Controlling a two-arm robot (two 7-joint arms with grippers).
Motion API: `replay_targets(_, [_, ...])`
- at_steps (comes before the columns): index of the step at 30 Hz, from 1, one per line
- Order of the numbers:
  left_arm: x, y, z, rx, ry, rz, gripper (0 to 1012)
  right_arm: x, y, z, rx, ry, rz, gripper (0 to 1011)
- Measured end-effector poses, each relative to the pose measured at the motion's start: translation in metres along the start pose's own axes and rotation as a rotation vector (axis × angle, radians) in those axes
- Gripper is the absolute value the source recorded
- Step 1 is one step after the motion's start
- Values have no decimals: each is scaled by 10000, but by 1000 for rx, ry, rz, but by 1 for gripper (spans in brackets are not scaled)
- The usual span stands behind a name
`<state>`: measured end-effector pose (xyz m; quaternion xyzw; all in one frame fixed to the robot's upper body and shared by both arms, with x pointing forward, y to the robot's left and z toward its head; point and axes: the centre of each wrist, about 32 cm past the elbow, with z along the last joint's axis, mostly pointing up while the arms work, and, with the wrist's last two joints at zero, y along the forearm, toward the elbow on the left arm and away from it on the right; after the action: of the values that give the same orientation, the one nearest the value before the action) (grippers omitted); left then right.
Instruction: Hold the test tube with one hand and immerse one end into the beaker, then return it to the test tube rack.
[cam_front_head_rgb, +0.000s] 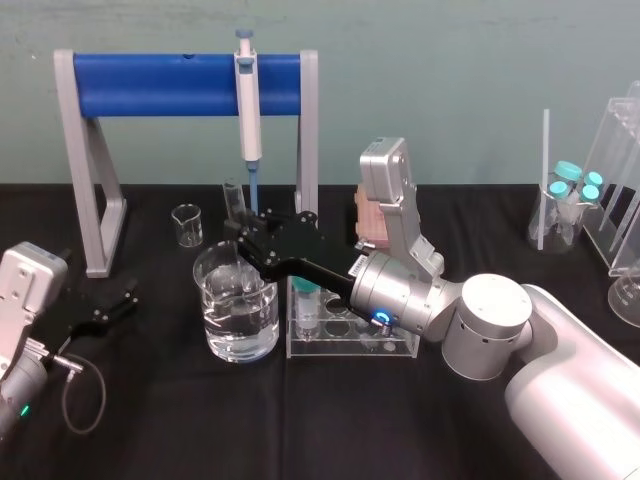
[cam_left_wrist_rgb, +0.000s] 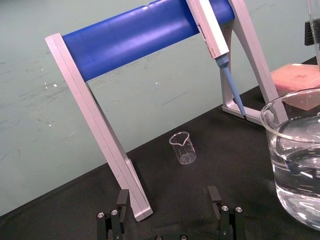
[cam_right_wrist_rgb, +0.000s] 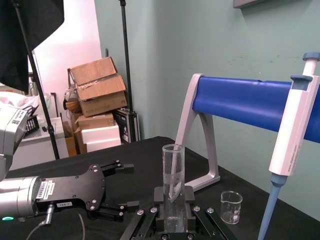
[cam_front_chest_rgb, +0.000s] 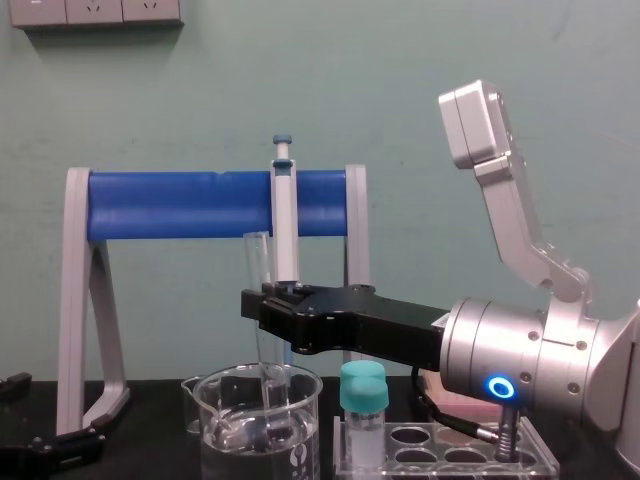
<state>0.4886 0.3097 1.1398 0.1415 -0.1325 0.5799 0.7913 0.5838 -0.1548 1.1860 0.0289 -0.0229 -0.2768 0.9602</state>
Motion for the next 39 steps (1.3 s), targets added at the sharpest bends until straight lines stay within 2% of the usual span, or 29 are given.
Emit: replay_targets(39, [0,0,0,0,0,0,1000,17,35,-2,4,-1,4,226])
